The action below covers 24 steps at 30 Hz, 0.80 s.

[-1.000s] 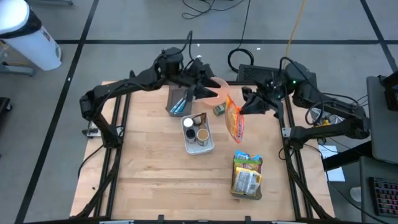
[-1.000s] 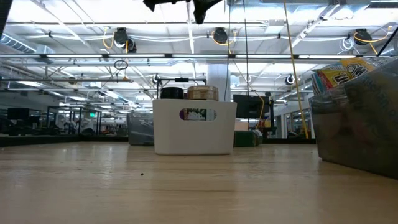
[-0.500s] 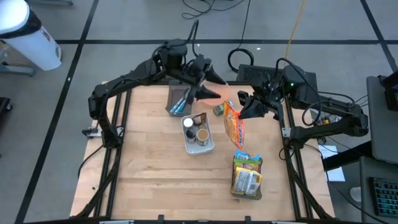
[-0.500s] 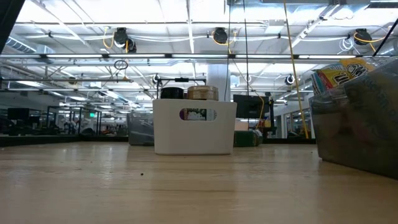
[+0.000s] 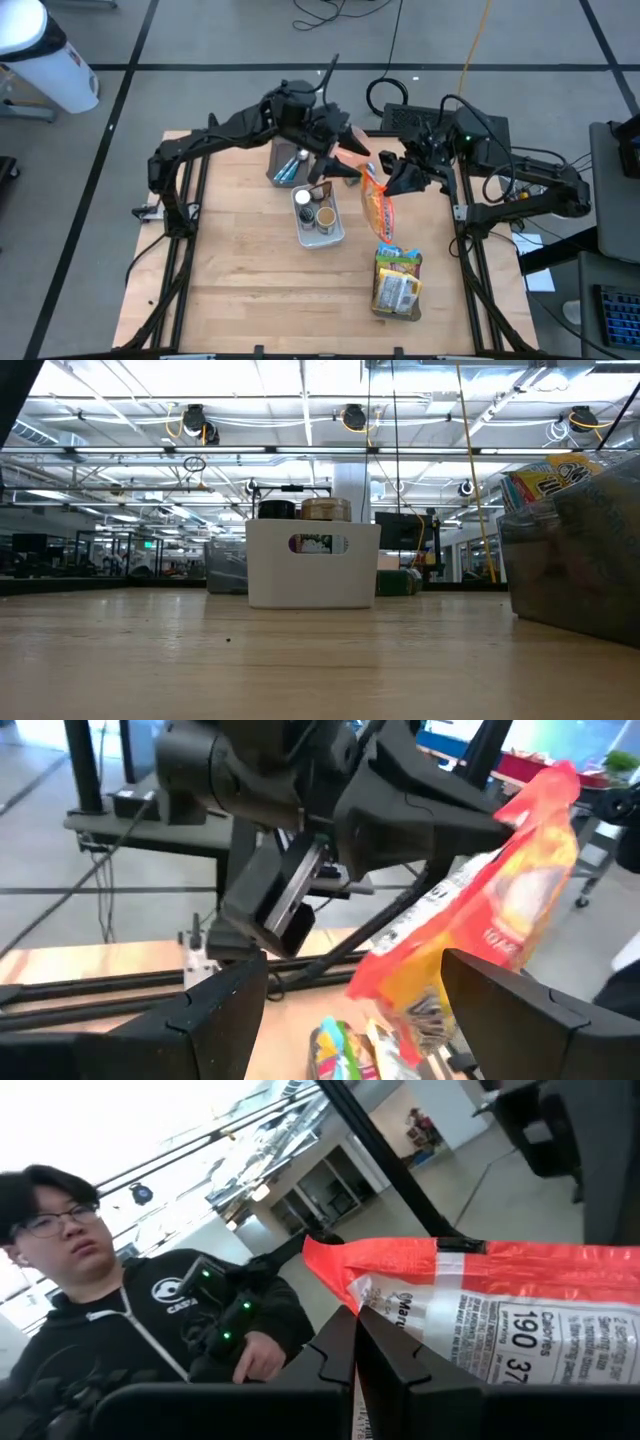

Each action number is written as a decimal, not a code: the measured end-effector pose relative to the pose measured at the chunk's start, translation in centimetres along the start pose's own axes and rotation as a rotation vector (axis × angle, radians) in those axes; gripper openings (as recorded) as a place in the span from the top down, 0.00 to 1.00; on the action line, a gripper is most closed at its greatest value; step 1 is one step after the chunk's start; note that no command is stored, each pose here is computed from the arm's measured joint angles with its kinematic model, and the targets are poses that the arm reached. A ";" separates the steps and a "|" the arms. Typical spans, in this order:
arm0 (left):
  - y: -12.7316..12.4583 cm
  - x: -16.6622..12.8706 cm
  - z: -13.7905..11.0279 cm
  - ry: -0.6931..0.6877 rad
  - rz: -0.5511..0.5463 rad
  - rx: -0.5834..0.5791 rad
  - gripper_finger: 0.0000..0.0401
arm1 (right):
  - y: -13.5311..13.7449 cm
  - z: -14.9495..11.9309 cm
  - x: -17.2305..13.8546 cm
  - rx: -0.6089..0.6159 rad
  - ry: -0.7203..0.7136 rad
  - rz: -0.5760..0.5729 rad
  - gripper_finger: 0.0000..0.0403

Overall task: Pick & Place Food Item
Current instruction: Put orange noodle pack into the bottom black transparent bin

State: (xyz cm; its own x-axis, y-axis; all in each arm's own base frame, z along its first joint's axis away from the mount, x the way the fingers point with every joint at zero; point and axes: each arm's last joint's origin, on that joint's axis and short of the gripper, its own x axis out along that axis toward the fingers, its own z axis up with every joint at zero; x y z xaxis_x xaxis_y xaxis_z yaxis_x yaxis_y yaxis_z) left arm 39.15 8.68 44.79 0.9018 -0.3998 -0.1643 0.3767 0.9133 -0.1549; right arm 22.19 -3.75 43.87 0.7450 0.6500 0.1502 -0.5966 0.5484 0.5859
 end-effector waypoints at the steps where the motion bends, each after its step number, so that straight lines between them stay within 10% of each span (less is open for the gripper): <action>1: -0.1 0.1 0.0 0.002 -0.007 -0.002 0.23 | 0.0 0.0 0.2 0.003 0.003 0.008 1.00; 8: -0.6 0.4 0.0 0.002 -0.021 -0.009 0.27 | -1.0 -0.3 0.9 0.038 0.039 0.024 1.00; 24: -1.2 0.7 -0.1 0.015 -0.115 -0.023 0.76 | -1.2 -0.1 1.1 0.012 0.031 0.043 1.00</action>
State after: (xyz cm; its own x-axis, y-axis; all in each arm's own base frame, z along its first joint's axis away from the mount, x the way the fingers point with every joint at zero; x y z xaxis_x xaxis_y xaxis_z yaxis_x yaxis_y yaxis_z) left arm 39.27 7.30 44.75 0.8495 -0.5033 -0.1583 0.4726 0.8592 -0.1959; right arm 23.70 -3.61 43.30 0.7093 0.6887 0.1505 -0.6239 0.5139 0.5887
